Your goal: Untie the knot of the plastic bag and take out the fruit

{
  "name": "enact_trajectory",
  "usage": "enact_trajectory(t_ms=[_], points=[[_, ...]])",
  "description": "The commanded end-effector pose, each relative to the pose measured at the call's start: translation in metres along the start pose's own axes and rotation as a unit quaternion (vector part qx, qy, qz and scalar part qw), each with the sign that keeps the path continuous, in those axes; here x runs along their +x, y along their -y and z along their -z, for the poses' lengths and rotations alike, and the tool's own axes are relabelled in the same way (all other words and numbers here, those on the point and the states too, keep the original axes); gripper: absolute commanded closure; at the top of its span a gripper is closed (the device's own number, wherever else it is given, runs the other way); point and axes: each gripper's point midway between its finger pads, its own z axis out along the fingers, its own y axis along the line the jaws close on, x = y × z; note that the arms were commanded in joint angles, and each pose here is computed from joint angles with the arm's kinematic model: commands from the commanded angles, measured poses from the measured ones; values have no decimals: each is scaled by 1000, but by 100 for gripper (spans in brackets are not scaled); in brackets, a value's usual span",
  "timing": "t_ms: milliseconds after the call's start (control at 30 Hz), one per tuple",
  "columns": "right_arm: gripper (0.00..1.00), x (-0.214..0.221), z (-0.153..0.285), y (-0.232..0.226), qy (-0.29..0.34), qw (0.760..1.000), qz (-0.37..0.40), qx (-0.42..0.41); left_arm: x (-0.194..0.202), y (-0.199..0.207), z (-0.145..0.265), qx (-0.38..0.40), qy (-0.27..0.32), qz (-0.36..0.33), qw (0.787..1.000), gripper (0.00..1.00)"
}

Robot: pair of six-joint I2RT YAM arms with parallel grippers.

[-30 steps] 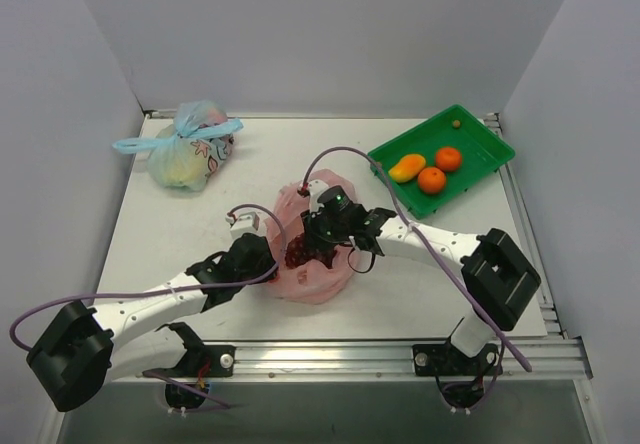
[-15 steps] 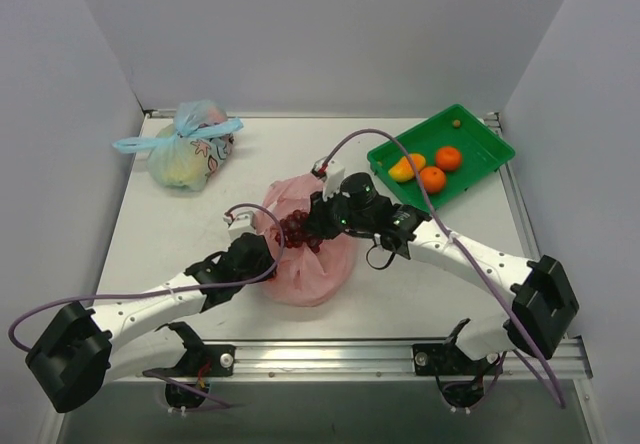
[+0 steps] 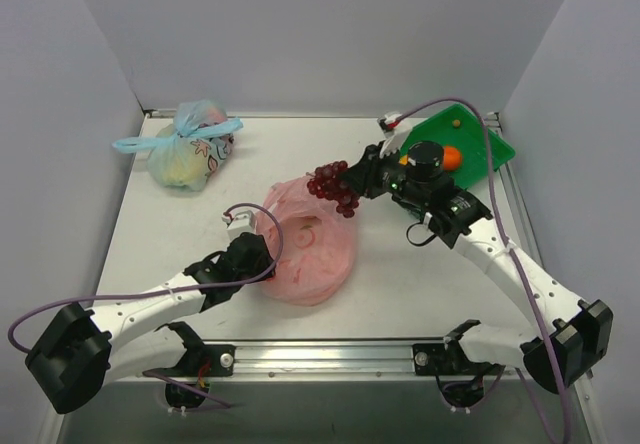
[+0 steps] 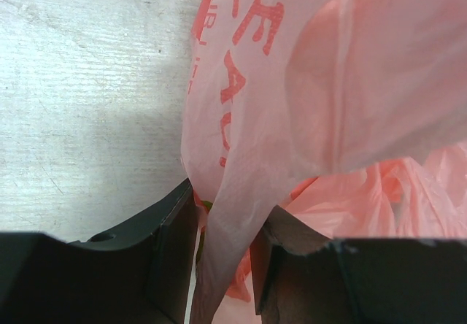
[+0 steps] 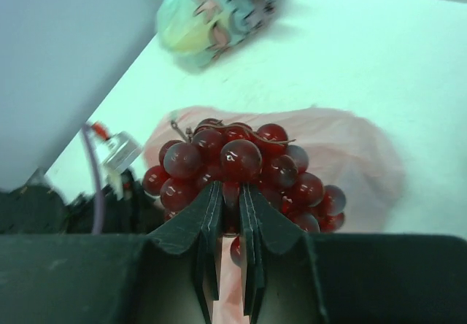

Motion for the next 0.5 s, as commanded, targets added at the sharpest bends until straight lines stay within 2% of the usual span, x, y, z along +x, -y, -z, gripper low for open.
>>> enact_trajectory(t_ms=[0, 133, 300, 467], points=[[100, -65, 25, 40, 91, 993, -10, 74, -13, 4, 4, 3, 17, 2, 1000, 58], [100, -87, 49, 133, 123, 971, -38, 202, -17, 5, 7, 6, 18, 0, 1000, 58], [100, -110, 75, 225, 153, 935, -75, 310, -17, 6, 8, 11, 18, -2, 1000, 58], [100, -114, 91, 318, 166, 894, -113, 400, -13, 9, 8, 22, 7, -4, 1000, 58]])
